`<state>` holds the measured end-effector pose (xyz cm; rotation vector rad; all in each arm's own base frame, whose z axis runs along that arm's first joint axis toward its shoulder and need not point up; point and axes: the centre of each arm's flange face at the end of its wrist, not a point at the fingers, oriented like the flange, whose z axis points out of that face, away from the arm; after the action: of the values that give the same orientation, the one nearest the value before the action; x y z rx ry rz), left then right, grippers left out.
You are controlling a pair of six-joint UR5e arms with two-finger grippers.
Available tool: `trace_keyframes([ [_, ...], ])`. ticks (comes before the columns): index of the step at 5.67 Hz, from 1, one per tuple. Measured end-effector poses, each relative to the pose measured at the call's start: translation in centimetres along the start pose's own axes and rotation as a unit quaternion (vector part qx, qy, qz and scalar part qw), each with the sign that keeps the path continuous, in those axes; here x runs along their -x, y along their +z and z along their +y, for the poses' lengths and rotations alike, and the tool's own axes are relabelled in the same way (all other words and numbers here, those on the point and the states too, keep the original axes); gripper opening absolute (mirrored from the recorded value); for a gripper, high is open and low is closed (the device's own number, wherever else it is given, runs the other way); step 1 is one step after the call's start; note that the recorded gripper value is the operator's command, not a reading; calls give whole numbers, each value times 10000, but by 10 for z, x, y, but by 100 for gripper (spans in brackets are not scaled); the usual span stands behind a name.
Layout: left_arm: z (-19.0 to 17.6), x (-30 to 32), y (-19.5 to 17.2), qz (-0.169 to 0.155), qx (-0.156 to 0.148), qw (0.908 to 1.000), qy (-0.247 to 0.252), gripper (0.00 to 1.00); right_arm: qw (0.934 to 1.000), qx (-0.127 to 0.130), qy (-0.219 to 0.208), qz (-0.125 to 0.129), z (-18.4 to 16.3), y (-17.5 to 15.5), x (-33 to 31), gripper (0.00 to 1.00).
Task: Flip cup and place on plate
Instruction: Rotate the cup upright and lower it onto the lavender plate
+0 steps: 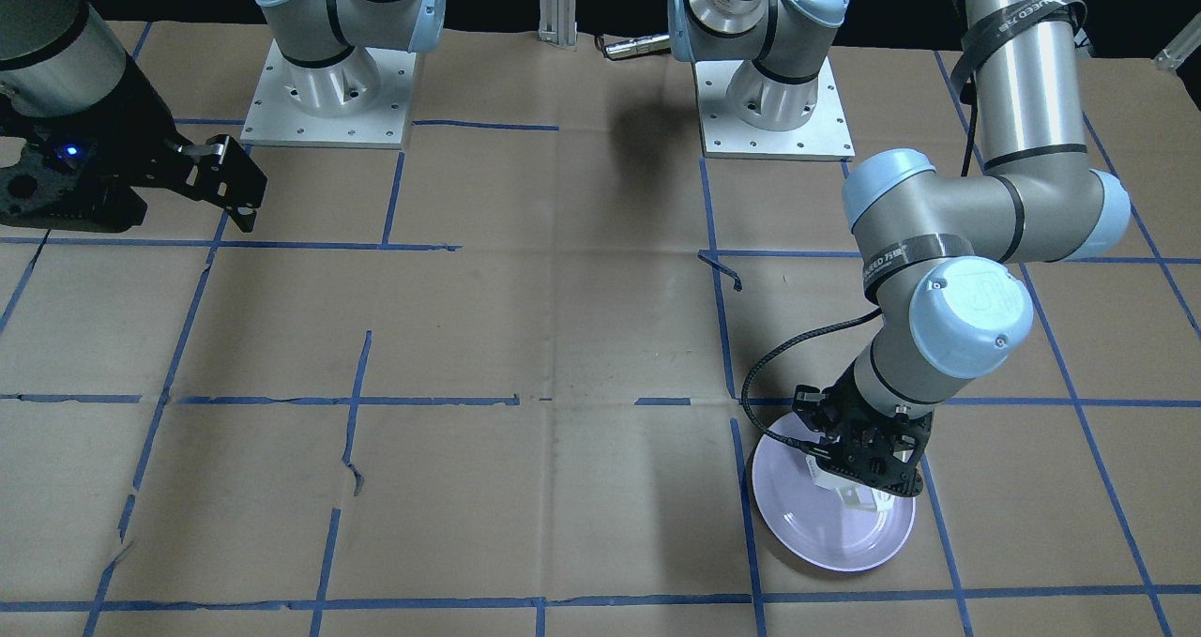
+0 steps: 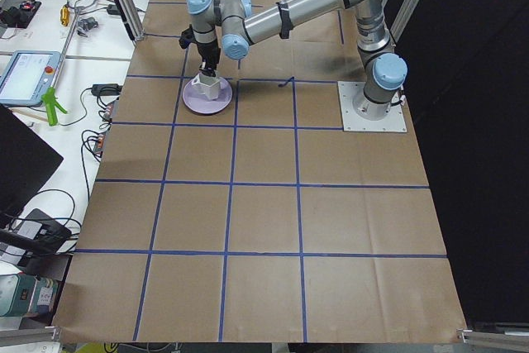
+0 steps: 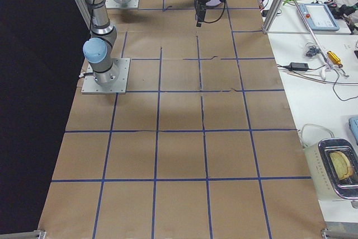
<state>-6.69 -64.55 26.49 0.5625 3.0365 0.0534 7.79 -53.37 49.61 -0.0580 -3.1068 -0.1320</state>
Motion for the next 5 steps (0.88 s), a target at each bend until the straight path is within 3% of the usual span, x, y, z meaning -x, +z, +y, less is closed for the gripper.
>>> trace_keyframes([
  [1, -3, -2, 7, -15, 34, 10000, 18, 6, 10000, 0, 0, 0, 0, 0, 0, 100],
  [2, -5, -6, 11, -13, 47, 10000, 26, 65, 10000, 0, 0, 0, 0, 0, 0, 100],
  [3, -6, -8, 13, -18, 63, 10000, 47, 98, 10000, 0, 0, 0, 0, 0, 0, 100],
  [5, -6, -10, 16, -1, 89, 10000, 30, 99, 10000, 0, 0, 0, 0, 0, 0, 100],
])
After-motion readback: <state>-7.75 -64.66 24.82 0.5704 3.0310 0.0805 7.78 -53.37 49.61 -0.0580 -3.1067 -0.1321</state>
